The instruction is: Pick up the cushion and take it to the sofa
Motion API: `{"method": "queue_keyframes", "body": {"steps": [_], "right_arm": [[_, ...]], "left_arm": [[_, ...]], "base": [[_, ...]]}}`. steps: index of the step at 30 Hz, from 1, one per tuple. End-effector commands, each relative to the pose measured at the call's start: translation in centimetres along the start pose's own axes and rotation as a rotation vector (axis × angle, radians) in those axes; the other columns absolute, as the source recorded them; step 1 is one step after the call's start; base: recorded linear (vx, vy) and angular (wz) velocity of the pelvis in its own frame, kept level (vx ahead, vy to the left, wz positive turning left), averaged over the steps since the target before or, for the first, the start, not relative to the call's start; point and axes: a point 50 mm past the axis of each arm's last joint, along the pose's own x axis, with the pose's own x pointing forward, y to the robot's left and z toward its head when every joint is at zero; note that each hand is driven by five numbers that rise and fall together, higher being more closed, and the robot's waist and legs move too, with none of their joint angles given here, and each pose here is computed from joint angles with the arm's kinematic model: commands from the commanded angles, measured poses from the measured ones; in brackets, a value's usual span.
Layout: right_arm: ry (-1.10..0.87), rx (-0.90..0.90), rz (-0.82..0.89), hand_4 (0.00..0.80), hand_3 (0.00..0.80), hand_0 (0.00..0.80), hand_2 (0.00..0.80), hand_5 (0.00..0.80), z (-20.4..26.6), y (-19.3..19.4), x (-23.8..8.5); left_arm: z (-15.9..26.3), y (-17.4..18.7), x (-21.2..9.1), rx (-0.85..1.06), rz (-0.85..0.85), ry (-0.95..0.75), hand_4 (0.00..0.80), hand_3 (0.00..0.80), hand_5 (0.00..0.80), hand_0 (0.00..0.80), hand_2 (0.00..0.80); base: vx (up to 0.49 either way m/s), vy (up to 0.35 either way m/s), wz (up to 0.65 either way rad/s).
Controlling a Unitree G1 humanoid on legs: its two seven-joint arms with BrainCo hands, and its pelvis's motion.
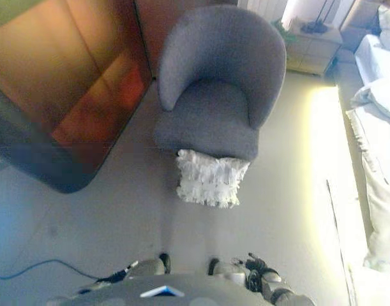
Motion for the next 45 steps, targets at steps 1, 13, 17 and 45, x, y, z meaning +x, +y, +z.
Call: {"method": "queue_keyframes", "body": {"steps": [1,13,17,45], "right_arm": [[0.007,-0.031,-0.013,0.000,0.000,0.000,0.000,0.000,0.0,-0.3,0.0],[0.103,0.025,-0.007,0.000,0.000,0.000,0.000,0.000,-1.2,-0.9,-0.2],[0.144,0.075,-0.031,0.000,0.000,0.000,0.000,0.000,-1.4,-1.1,-0.2],[0.029,-0.048,0.027,0.000,0.000,0.000,0.000,0.000,1.3,-0.1,0.2]], "left_arm": [[-1.5,-2.3,0.1,-0.035,-0.056,0.038,0.000,0.000,0.000,0.000,0.000],[-5.4,-0.5,0.0,-0.029,-0.013,0.149,0.000,0.000,0.000,0.000,0.000],[-5.6,-0.1,-0.1,-0.033,-0.011,0.170,0.000,0.000,0.000,0.000,0.000],[0.6,0.0,0.0,-0.102,0.036,0.014,0.000,0.000,0.000,0.000,0.000]], "base": [[0.259,0.032,-0.10],[0.540,0.044,-0.14],[0.830,0.231,-0.34],[0.354,0.009,-0.11]]}}
